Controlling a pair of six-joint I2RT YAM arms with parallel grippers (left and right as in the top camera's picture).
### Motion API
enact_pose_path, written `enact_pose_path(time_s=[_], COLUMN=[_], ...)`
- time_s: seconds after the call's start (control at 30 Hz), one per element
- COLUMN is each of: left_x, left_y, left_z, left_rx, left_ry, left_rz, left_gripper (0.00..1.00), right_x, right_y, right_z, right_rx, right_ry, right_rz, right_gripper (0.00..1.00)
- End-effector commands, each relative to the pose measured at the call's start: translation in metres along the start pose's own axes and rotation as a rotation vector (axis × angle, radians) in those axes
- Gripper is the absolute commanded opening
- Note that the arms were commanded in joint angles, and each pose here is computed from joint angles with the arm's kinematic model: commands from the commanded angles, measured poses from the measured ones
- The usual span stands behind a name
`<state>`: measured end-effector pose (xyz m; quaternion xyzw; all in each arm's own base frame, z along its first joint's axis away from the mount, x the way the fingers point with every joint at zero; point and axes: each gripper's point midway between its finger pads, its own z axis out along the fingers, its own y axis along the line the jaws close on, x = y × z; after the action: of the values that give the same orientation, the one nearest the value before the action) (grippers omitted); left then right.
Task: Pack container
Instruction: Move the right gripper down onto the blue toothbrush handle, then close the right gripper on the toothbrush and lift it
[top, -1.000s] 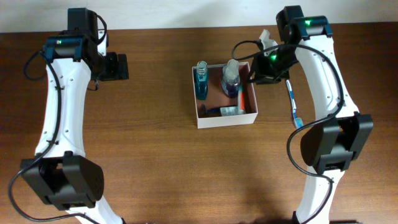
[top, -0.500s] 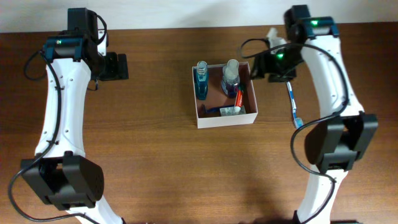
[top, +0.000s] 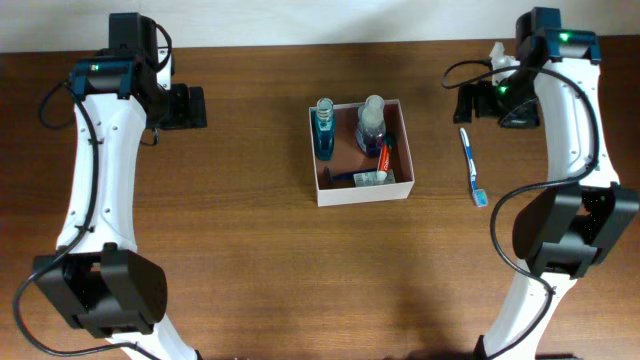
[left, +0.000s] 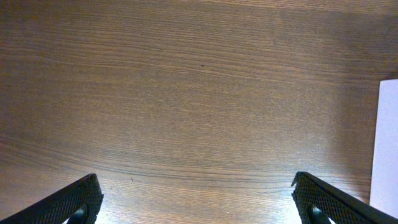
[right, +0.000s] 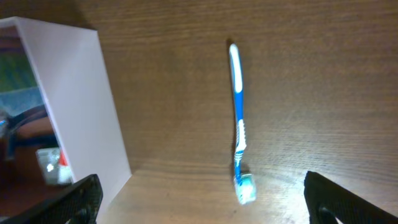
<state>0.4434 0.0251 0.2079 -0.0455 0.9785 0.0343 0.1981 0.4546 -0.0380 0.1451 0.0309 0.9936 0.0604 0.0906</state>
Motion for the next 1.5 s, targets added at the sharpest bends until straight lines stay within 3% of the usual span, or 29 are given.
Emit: enact_pose_path(time_s=[0.0, 0.27, 0.73, 1.03, 1.17, 1.4, 1.47], left_x=[0.001, 0.001, 0.001, 0.001, 0.001, 0.001, 0.001], left_y=[-0.002, -0.002, -0.001, -0.001, -0.002, -0.001, -0.001], left_z=[0.000, 0.000, 0.000, 0.000, 0.000, 0.000, 0.000], left_rx=[0.008, 0.008, 0.008, 0.008, 0.008, 0.008, 0.008], left_ry=[0.003, 0.004, 0.004, 0.003, 0.003, 0.004, 0.004], left_rz=[-0.005, -0.005, -0.006, -0.006, -0.006, -0.006, -0.006], left_gripper=[0.99, 0.99, 0.99, 0.99, 0.99, 0.99, 0.99], right_x=[0.007, 0.031, 0.046, 0.049, 0.048, 0.048, 0.047], right_y=[-0.012, -0.023, -0.032, -0.034, -0.034, -0.034, -0.032], right_z=[0.021, 0.076, 0.129, 0.142, 0.142, 0.142, 0.143], right_rx=[0.068, 0.093, 0.103, 0.105, 0.105, 0.109, 0.098], right_ry=[0.055, 0.209, 0.314, 0.329, 0.324, 0.320, 0.318], right_rz=[-0.015, -0.029, -0.057, -0.053, -0.053, -0.025, -0.023], right_gripper=[1.00, 0.99, 1.00, 0.88, 0.75, 0.25, 0.20])
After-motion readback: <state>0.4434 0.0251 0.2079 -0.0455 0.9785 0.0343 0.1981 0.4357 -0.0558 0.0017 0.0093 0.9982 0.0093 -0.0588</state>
